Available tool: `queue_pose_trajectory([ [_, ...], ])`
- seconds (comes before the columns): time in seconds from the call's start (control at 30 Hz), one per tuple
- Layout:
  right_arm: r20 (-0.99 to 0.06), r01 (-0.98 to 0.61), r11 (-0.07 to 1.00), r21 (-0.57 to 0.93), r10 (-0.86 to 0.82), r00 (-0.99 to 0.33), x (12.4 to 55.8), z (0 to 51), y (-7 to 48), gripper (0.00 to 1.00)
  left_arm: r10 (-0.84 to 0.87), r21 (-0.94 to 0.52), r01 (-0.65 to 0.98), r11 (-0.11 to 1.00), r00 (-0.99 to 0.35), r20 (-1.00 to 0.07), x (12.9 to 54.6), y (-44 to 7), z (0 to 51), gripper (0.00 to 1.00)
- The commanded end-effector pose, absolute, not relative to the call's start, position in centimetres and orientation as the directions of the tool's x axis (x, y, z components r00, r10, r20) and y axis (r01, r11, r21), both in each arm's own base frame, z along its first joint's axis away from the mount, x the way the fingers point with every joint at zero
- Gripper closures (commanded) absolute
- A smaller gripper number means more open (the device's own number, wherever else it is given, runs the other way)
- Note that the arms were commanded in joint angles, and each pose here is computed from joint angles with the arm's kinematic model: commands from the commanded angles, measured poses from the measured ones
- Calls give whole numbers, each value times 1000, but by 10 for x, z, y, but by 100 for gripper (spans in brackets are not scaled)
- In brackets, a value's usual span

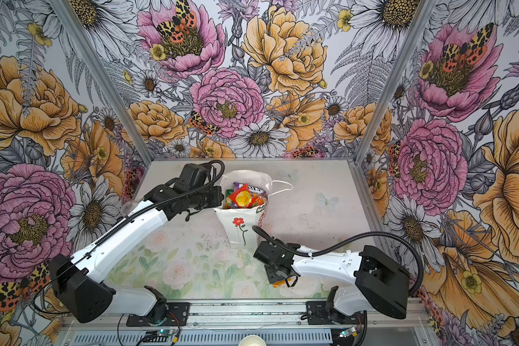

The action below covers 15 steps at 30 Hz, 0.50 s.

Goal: Place the snacks into the paper bag
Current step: 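Lower the right gripper and grasp the small orange packet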

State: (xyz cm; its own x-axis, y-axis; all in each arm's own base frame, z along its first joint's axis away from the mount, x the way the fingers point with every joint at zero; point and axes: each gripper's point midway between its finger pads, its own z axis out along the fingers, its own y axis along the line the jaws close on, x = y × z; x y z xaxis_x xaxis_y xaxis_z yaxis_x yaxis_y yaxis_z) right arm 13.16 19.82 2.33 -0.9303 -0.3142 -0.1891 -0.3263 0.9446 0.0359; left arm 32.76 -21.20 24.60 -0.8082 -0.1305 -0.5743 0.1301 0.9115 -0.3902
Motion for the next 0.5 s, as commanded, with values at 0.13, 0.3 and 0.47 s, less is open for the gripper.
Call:
queue_pose_trajectory([
  [0.13, -234, -303, 953, 22, -290, -928, 136, 27, 196, 63, -140, -406, 173, 897, -762, -633, 332, -212, 269, 92],
  [0.3, -293, -272, 961, 54, -245, -924, 142, 41, 195, 65, -140, -405, 171, 898, -763, -631, 332, -212, 268, 92],
  [0.47, -376, -224, 967, 119, -164, -912, 150, 65, 189, 66, -139, -406, 171, 898, -764, -630, 332, -213, 268, 92],
])
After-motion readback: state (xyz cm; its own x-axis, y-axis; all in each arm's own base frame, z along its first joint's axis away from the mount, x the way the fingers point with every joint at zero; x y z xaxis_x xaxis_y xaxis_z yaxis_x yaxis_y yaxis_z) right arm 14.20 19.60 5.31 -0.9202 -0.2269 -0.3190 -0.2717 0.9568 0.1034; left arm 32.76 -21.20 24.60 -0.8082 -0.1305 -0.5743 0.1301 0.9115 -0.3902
